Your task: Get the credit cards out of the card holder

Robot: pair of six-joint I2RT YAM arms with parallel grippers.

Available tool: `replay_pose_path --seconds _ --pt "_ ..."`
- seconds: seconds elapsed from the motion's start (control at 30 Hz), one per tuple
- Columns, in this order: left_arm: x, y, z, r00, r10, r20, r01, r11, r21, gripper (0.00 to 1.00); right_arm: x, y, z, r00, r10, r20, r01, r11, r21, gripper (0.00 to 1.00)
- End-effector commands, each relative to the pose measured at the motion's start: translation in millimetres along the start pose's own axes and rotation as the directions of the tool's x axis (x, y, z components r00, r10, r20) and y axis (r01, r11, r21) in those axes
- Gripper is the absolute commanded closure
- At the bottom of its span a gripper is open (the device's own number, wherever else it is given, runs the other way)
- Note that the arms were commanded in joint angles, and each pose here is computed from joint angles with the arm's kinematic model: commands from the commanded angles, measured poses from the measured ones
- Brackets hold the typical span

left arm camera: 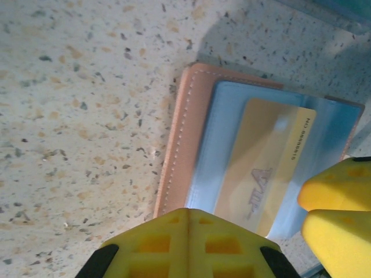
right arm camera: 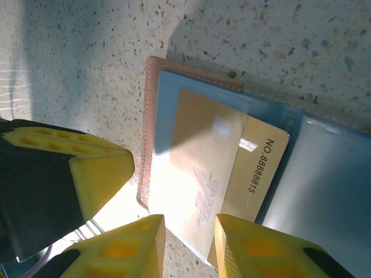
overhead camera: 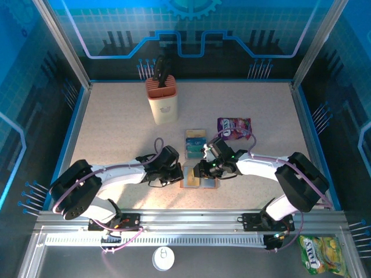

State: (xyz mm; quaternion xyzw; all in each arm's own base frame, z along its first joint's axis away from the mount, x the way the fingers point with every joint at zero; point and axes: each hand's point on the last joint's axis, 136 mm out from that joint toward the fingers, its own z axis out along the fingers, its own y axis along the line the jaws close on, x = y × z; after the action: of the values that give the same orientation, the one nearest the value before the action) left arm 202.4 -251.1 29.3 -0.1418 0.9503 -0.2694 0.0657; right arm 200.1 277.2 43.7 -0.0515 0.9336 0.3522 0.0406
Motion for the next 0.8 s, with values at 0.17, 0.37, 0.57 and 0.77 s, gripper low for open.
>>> replay_pose_path --seconds 0.17,0.37,0.57,0.77 --pt "-3.4 -22.0 -0.6 0.999 0.045 -0.004 -0.044 0.998 0.049 0.99 -1.6 4.8 -3.0 1.0 -0.023 0.005 0.023 1.0 0.01 0.71" --pt "1.1 -32.3 9.8 0.997 0.064 -0.038 -0.061 0.995 0.078 1.0 -2.6 1.9 -5.4 1.0 -0.018 0.013 0.017 1.0 0.02 0.71" --pt "5.1 -25.0 18.8 0.997 0.059 -0.055 -0.056 0.996 0.063 1.0 -2.3 -3.1 -8.3 1.0 -0.013 0.022 0.012 0.999 0.038 0.7" --pt "6.9 -15.1 19.6 0.998 0.037 -0.055 -0.035 0.999 0.037 1.0 -0.8 -9.7 -7.6 1.0 -0.002 0.019 0.001 0.999 0.051 0.7"
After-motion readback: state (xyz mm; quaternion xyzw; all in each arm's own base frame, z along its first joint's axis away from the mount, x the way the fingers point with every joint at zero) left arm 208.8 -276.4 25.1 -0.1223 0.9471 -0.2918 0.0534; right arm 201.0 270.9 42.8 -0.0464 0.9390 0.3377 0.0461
